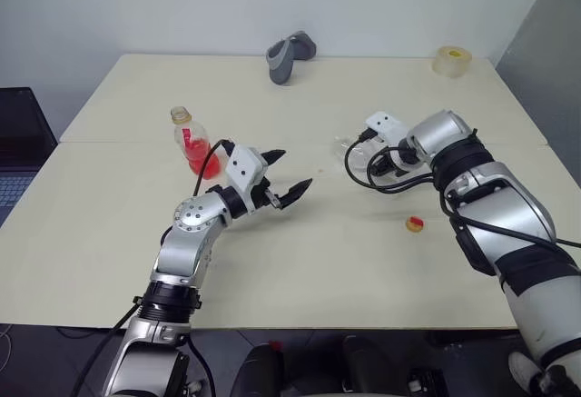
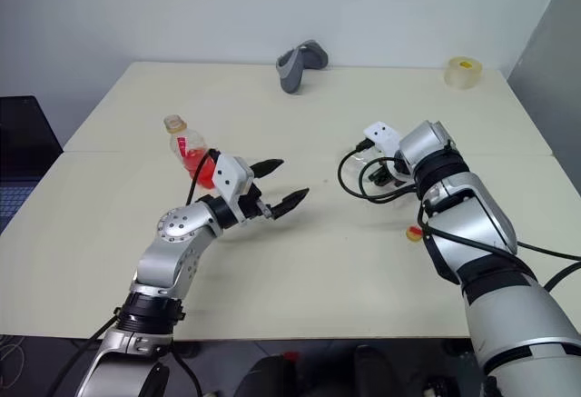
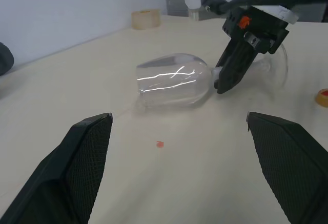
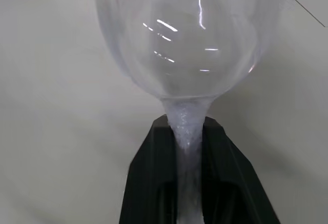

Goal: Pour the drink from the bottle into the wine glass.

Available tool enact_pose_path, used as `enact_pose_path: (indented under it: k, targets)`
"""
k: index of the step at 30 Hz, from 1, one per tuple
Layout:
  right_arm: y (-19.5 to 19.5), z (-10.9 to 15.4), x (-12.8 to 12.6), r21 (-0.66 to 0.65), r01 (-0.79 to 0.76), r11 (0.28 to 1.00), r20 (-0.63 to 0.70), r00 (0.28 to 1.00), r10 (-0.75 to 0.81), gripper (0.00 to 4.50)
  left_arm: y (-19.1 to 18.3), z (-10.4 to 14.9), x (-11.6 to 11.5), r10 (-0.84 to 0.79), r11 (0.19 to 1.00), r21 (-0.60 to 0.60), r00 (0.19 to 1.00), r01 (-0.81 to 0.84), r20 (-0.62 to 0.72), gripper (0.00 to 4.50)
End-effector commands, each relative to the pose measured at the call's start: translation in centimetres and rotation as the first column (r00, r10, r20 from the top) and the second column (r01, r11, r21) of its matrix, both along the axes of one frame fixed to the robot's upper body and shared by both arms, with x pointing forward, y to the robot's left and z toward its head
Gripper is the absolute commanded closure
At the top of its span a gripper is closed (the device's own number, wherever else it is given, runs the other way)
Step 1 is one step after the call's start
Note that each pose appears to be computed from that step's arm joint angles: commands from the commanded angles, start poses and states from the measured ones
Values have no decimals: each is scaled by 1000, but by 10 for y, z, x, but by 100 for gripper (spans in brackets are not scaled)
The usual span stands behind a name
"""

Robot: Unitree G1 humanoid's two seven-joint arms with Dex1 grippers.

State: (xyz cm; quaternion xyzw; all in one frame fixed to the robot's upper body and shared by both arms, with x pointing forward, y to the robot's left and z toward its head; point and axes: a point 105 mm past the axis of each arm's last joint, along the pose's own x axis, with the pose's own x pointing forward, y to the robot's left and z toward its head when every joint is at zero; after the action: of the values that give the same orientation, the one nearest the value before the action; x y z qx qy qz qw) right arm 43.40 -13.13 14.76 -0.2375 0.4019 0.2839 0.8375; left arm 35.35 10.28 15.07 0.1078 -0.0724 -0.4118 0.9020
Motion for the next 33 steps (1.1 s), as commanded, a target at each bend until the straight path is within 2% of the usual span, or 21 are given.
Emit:
enact_pose_path:
  k: [1, 8, 12, 14, 16, 20, 27, 33]
  targets:
    - [10, 35, 8, -16, -88, 996, 107, 990, 90, 429, -1, 12, 0, -15, 1000, 8, 998, 15, 59, 0]
    - [22, 44, 13, 0, -182, 983, 271, 946, 176, 430, 3, 8, 0, -6, 1000, 17, 998, 5, 55, 0]
    - [45, 58, 12, 295, -263, 919, 559, 827, 57, 430, 15, 7, -1, 47, 998, -28, 999, -47, 17, 0]
    - [51, 57, 6, 396, -269, 878, 611, 791, -33, 430, 22, 8, -1, 67, 997, -40, 998, -67, 5, 0]
    - [65, 56, -5, 538, -288, 792, 611, 781, -131, 430, 27, 10, -1, 78, 996, -45, 997, -78, -5, 0]
    - [92, 41, -21, 680, -303, 668, 600, 753, -270, 430, 34, 18, -1, 78, 995, -61, 997, -79, -22, 0]
    - [122, 12, -29, 718, -320, 619, 588, 754, -293, 430, 37, 27, -6, 13, 999, -40, 998, -15, -69, 0]
    - [116, -9, -33, 701, -315, 640, 593, 756, -278, 430, 37, 30, -15, -22, 1000, -15, 996, 21, -91, 0]
